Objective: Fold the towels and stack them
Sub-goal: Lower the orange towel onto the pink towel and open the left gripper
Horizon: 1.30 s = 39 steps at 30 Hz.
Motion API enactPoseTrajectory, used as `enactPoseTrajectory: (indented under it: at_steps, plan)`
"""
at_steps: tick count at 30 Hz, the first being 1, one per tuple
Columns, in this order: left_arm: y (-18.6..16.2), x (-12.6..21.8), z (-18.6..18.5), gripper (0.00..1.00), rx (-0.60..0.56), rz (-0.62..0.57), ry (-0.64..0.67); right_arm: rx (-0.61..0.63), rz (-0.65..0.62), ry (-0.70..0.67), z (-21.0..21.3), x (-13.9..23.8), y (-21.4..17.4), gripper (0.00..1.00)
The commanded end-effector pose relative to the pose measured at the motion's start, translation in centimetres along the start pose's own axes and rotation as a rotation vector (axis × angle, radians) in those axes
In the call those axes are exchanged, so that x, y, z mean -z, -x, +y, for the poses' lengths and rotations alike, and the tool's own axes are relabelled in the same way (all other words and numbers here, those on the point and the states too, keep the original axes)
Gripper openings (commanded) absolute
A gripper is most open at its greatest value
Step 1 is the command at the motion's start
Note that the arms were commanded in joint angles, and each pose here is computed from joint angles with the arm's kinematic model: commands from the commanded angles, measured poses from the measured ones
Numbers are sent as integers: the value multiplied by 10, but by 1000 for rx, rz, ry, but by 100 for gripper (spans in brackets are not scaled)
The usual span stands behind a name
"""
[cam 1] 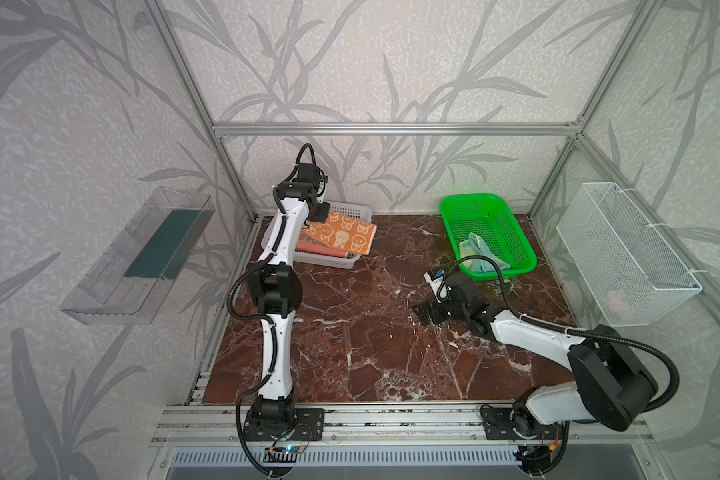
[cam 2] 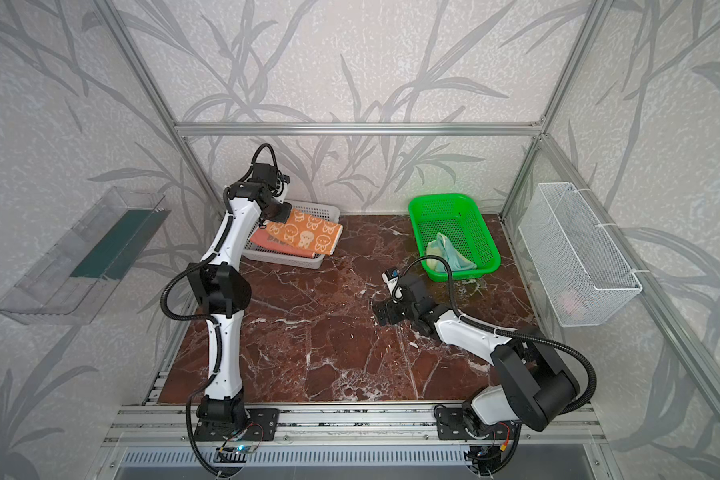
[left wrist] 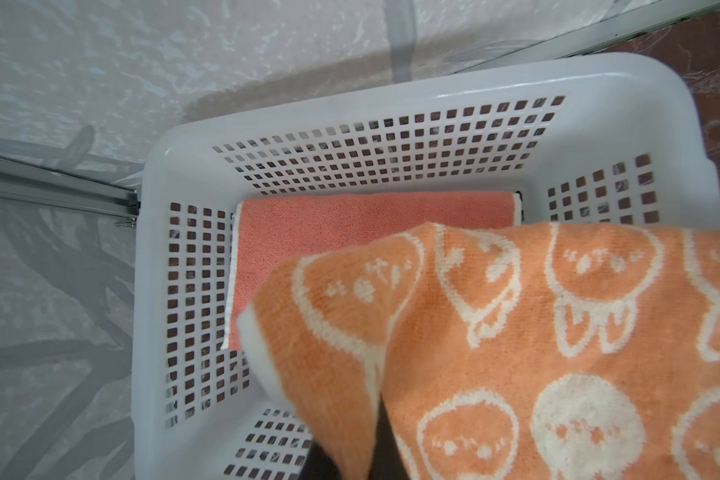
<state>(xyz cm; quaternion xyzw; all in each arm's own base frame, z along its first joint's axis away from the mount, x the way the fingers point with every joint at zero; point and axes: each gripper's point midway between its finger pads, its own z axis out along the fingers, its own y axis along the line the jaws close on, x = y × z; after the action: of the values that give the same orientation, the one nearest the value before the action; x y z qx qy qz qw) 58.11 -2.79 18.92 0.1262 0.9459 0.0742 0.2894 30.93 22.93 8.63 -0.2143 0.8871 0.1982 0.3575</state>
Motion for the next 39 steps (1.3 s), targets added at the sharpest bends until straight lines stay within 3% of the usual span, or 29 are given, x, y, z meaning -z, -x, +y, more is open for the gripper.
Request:
enactPoseTrajectory:
  at_steps: [1,10,21,26,35,39]
  plan:
    - [-6,-31,7,0,-40,17,28,-1,26,7,7,-2,2,99]
    - [-12,-66,37,0,-36,28,118,13,90,-5,13,-13,-4,99]
    - [2,-57,53,0,-57,-22,174,63,149,14,30,-41,-2,99]
    - [-3,-68,56,1,-80,-2,198,87,151,28,39,-46,0,99]
    - [-18,-82,71,53,-90,61,302,102,143,40,45,-46,3,99]
    - [-15,-77,79,63,-89,58,346,106,137,43,47,-45,3,99]
